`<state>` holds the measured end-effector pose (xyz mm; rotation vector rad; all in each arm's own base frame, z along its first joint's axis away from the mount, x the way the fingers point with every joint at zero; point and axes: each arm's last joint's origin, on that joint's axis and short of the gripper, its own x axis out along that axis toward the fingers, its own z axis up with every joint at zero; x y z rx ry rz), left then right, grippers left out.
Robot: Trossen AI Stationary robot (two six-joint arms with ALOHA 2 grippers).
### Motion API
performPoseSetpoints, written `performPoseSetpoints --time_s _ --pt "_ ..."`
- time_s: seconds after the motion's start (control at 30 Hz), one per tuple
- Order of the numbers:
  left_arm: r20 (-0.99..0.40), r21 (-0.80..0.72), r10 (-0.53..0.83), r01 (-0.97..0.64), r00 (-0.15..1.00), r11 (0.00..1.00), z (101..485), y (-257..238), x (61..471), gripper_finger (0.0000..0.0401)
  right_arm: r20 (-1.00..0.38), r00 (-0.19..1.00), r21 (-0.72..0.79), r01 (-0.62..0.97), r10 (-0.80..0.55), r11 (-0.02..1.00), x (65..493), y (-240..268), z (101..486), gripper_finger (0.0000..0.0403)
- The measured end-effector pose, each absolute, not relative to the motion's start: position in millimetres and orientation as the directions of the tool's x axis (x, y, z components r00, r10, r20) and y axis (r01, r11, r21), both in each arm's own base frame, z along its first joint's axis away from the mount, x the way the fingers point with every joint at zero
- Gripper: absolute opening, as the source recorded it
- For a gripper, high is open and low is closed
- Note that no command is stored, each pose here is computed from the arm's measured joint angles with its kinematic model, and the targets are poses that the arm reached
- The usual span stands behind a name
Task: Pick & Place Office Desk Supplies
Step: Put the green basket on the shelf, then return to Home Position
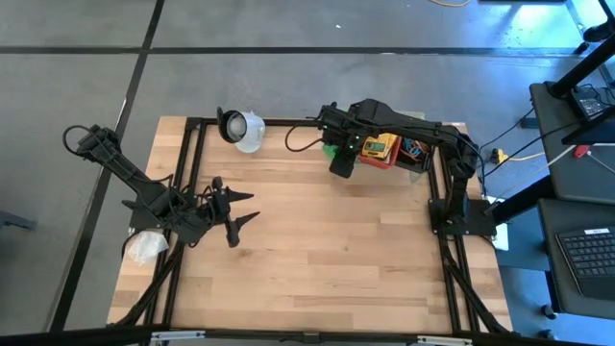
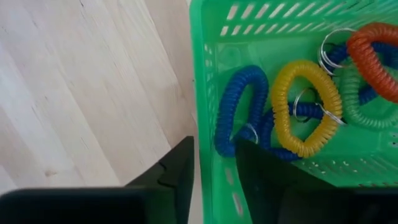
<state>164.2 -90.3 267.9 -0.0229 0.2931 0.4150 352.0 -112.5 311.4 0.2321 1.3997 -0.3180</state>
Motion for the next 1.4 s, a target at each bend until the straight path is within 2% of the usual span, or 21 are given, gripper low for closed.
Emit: performPoseSetpoints --time_s 0.47,0.9,1.13,1.23,1.4 --pt "-0.279 0.009 0.417 -0.432 0.865 0.902 269.1 -84.4 168.6 0.0237 -0.990 0.105 -0.053 0.364 -0.098 0.930 350.2 -107.3 311.6 0.0148" --pt "-0.294 0.000 0.441 -0.461 0.848 0.887 268.6 -74.2 174.1 0.0237 -0.972 0.174 -0.084 0.380 -0.160 0.921 338.9 -93.0 336.3 0.0134" --pt "-0.266 0.011 0.477 -0.492 0.838 0.870 271.5 -68.8 179.7 0.0237 -0.932 0.291 -0.094 0.378 -0.215 0.921 334.4 -76.8 357.9 0.0098" --pt "-0.231 0.004 0.466 -0.478 0.854 0.878 278.7 -68.0 178.0 0.0237 -0.883 0.377 -0.117 0.397 -0.278 0.910 324.5 -67.6 378.7 0.0083" --pt "-0.191 -0.020 0.426 -0.437 0.884 0.899 291.4 -63.3 167.9 0.0237 -0.790 0.539 -0.074 0.392 -0.294 0.917 293.6 -49.4 419.6 0.0065"
